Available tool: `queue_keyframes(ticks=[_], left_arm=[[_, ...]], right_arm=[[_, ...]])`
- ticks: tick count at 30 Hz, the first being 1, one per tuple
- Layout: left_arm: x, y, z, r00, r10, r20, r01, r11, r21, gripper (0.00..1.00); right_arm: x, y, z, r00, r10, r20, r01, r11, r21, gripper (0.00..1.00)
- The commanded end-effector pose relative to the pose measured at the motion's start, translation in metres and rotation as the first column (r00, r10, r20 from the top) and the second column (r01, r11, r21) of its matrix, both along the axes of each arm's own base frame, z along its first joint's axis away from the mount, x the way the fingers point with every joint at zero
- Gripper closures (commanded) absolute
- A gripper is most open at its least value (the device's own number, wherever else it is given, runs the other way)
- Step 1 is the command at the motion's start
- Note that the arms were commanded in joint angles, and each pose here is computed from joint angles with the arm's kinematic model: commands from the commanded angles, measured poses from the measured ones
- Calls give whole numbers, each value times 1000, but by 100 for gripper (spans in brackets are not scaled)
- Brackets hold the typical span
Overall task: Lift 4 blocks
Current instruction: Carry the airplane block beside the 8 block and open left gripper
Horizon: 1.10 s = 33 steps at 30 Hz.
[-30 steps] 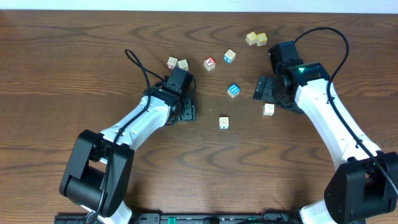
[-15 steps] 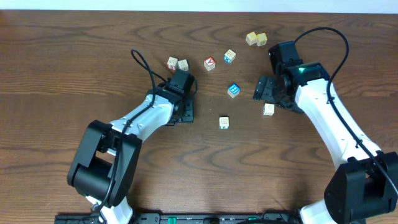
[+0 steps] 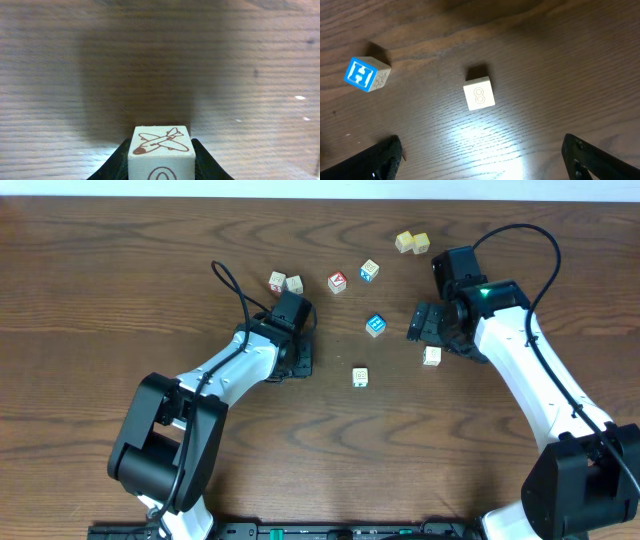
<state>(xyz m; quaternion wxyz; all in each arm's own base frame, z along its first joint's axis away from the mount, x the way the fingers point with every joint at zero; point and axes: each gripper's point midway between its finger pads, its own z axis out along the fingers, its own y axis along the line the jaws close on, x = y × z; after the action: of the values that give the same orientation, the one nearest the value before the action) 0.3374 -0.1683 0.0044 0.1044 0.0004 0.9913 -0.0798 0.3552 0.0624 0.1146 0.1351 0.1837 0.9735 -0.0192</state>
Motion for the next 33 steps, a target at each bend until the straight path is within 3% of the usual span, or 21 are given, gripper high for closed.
queue_keyframes(ticks=[1,3,8,18,23,33], left_arm=[[-21,-27,6,994,-62,-85,48,986,-157,81],[-31,-46,14,988,-107,-115,75,963,-258,81],[-41,-63,15,981,-160,-112,124,953,-276,81],[-36,-80,12,978,-208,-1,205,964,-172,77],[-27,-71,10,979,-195,63,198,979,-47,77],[-18,-78,9,992,-101,78,108,990,-93,75]], right_arm=[[2,-2,6,1000,-21,20,21,1000,7,1],[2,-2,6,1000,-21,20,21,1000,7,1],[2,-2,6,1000,-21,20,21,1000,7,1],[2,-2,6,1000,-21,20,21,1000,7,1],[2,-2,6,1000,-21,20,21,1000,7,1],[2,-2,6,1000,-21,20,21,1000,7,1]])
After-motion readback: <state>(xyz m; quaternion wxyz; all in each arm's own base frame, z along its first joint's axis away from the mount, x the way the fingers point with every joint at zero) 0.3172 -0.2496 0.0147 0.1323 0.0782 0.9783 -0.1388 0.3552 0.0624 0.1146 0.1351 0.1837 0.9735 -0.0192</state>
